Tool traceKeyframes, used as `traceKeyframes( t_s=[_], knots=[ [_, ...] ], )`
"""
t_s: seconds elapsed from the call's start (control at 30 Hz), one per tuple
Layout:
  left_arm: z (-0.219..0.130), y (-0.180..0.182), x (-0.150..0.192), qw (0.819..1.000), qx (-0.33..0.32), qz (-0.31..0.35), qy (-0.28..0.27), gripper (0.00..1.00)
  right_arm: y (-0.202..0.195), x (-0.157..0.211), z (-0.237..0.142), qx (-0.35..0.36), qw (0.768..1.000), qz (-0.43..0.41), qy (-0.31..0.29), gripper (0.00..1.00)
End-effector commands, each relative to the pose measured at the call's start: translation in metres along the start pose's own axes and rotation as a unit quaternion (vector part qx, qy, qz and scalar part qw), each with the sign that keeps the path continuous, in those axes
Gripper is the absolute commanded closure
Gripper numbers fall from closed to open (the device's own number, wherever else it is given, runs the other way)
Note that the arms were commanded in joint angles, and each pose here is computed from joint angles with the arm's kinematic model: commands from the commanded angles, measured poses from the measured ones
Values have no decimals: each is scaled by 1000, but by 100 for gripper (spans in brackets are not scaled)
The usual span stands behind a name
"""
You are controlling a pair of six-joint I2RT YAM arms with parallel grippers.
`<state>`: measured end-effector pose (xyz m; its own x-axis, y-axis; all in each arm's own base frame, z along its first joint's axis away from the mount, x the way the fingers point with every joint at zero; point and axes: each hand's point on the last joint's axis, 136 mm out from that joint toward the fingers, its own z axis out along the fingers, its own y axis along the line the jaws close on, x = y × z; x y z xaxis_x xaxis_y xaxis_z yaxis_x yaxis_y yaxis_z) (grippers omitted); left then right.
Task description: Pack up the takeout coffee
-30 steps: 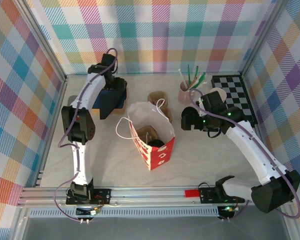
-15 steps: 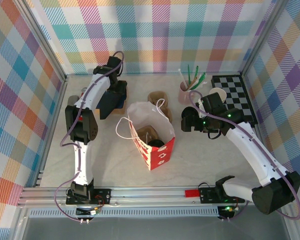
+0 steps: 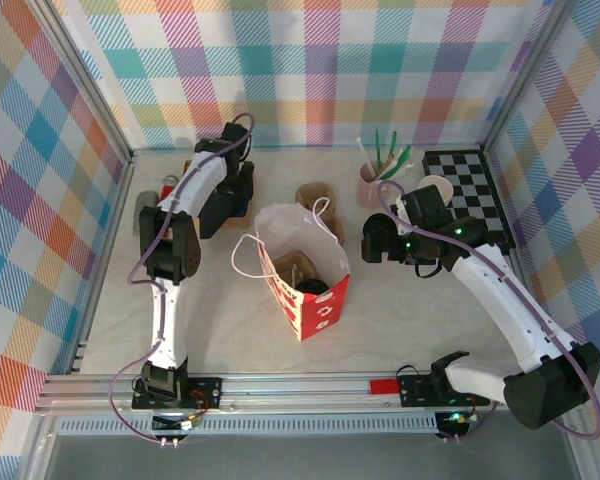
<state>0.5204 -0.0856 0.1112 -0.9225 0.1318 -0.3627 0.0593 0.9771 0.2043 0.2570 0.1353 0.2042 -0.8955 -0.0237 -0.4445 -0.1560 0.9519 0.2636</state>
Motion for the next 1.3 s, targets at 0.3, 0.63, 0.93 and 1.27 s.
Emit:
traceKeyframes(
  t_s=[0.3, 0.63, 0.93, 1.27],
  knots=[
    [17, -8, 14, 999, -14, 19, 29, 30, 2, 4, 2, -5, 1000, -9, 1, 1],
    [28, -6, 16, 999, -34, 26, 34, 31, 2, 3, 3, -5, 1000, -10, 1, 1],
    [36, -3, 15, 998, -50, 31, 35, 42, 2, 3, 4, -5, 1000, -12, 0, 1],
    [30, 3, 4, 997, -68, 34, 20, 69, 3, 0, 4, -7, 1000, -12, -1, 0]
  ],
)
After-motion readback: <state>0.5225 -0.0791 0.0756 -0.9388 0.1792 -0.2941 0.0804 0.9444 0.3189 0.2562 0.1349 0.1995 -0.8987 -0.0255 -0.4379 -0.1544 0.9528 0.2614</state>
